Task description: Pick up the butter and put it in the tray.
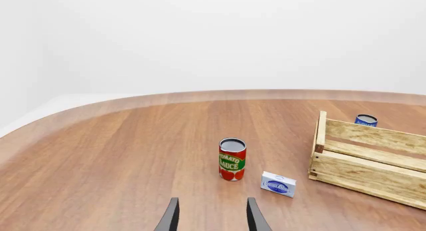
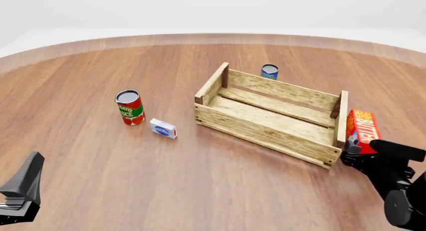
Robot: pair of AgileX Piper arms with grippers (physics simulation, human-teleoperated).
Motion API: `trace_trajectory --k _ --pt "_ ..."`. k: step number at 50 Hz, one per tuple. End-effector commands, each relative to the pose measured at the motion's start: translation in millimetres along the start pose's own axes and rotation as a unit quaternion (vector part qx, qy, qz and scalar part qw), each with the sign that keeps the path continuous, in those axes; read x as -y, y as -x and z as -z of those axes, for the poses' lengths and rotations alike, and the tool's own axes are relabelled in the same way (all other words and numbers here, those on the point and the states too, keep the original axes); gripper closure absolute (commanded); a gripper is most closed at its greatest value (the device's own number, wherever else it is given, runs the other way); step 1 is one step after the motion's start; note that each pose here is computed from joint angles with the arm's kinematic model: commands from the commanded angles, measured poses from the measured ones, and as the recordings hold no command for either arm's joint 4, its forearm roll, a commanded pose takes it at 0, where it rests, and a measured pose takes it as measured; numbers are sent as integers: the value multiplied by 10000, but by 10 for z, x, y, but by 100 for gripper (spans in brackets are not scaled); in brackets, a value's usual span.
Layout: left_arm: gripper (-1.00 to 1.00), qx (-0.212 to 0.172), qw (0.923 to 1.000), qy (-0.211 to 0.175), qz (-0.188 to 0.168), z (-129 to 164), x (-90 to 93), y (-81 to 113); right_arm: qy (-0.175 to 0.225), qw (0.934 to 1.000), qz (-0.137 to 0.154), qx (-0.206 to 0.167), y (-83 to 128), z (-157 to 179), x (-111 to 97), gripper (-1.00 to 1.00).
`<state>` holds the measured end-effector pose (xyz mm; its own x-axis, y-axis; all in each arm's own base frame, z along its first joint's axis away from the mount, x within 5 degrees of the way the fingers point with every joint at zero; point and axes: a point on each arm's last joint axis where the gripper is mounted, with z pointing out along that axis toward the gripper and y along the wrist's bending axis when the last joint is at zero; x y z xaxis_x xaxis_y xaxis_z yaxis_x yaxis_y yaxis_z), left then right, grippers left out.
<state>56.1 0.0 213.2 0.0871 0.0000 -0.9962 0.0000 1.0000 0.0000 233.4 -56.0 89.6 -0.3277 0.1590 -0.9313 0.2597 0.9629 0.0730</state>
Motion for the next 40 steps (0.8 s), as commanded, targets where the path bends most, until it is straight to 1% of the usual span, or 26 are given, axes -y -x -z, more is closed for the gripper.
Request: trace_trajectory --k 1,13,15,16,23,40 --pt "-100 0 10000 0 0 0 0 0 3 10000 -12 -74 -40 -38 -2 -100" --pt "-100 0 10000 0 0 0 0 0 31 9999 -46 -96 -51 -46 -16 -100" --pt "-100 0 10000 0 0 0 0 0 12 9999 -106 -102 -54 -48 -7 -100" --pt "-100 0 10000 0 0 0 0 0 24 9999 -101 -91 -48 -38 -13 100" --pt "-100 0 10000 0 0 0 0 0 -85 9999 -87 -3 -1 7 43 100" --pt "-100 0 10000 0 0 0 0 0 -149 9996 -88 221 113 169 72 100"
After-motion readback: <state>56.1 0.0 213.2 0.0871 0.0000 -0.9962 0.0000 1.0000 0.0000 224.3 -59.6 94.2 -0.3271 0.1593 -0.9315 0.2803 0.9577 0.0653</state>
